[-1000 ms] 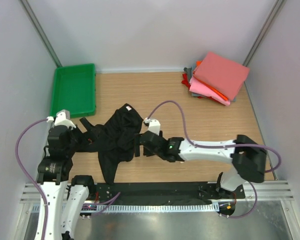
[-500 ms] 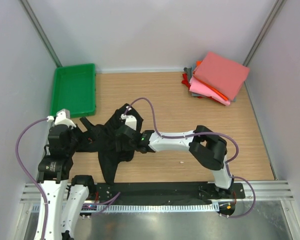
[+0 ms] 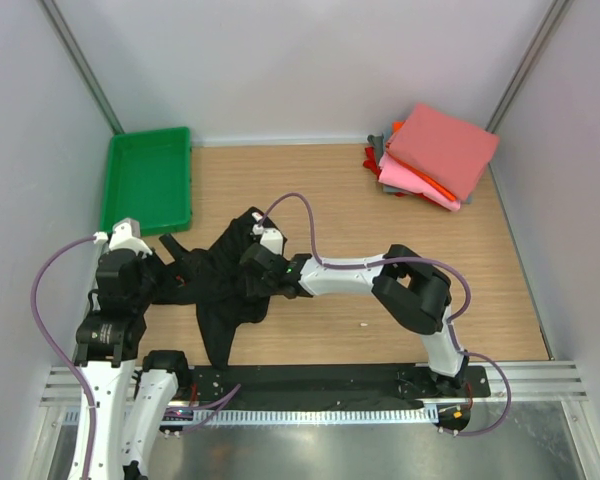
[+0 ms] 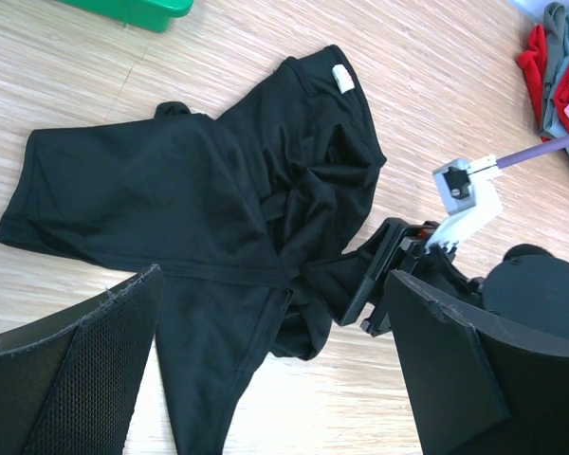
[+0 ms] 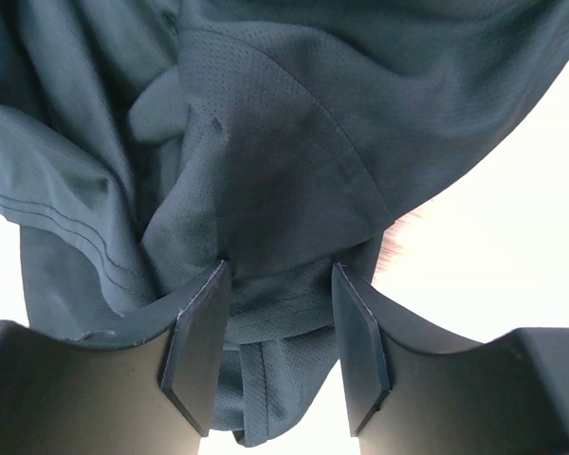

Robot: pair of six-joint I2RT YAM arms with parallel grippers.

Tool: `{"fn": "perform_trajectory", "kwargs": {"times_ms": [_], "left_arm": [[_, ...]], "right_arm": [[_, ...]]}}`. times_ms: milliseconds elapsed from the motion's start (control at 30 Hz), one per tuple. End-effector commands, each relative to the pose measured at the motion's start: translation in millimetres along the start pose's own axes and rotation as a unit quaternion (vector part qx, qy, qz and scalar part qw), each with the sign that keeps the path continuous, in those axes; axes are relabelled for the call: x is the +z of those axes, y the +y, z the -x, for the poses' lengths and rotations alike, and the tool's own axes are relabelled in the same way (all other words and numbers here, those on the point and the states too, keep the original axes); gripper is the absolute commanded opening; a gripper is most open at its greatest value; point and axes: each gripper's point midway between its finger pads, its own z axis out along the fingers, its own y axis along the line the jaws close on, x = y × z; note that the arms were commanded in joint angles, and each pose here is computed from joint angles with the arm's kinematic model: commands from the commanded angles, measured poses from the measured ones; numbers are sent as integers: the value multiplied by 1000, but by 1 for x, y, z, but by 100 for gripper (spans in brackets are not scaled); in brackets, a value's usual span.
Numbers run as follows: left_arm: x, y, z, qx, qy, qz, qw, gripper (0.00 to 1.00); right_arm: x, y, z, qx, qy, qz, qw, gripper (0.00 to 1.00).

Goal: Fold and stack the t-shirts
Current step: Flatten the tshirt out

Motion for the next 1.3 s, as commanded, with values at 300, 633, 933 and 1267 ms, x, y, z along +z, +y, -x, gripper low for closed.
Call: {"fn": "perform_trajectory", "kwargs": {"times_ms": [300,633,933,1267], "left_arm": [[0,-6,10,-1,-20,-14,1000,100],[1,-5,9,-3,-19,-11,1000,100],[2,-10,6,-1,-11,-25,1000,99],[19,-29,-14,6,75,-69,995,91]], "right_arm": [[-3,-5,-15,19,16,3,1000,32],[-49,2,37,-3,-38,-18,999,6],[-151,-77,104,36,-131,-99,986,4],[-250,-254,38,208,-194,-230,931,29]]}}
